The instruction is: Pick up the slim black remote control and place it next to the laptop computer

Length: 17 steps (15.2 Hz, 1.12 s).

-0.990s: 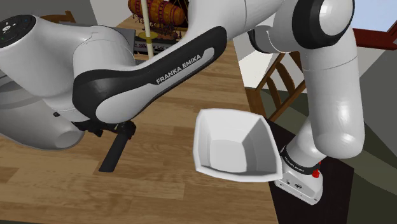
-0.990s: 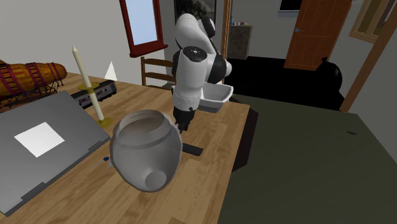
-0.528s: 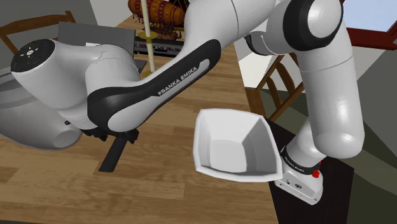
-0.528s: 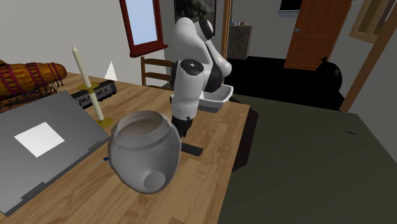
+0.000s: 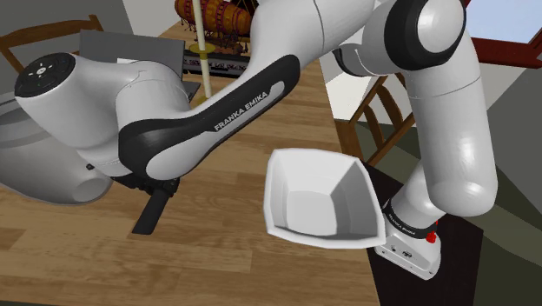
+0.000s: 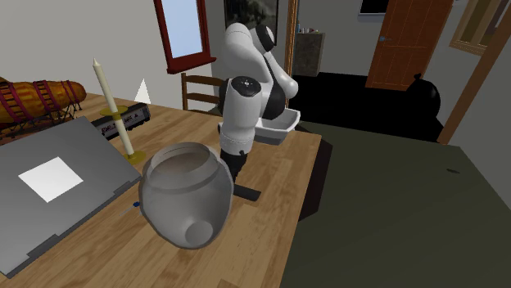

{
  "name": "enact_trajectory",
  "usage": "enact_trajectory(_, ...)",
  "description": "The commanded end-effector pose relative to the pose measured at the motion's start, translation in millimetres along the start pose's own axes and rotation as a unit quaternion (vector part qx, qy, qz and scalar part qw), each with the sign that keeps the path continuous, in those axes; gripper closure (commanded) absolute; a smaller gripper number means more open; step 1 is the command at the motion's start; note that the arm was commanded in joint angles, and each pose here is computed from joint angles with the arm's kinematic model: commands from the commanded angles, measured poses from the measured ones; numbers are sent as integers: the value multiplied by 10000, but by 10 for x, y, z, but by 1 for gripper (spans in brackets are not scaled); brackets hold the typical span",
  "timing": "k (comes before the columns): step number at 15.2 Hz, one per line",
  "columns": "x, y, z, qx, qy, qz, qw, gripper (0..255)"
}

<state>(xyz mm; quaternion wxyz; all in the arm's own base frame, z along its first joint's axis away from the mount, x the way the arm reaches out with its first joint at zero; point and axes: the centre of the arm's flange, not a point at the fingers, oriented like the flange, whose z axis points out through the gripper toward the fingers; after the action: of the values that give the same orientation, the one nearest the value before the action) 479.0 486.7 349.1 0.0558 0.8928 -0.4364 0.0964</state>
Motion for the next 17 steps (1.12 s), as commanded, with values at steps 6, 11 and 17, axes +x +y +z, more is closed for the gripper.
enact_trajectory(6, -17, 7, 67, -83, 19, -10, 10000, 255)
enact_trajectory(11, 30, 21, -100, -84, 19, -11, 10000, 255)
enact_trajectory(17, 100, 26, -409, -84, 19, -11, 10000, 255)
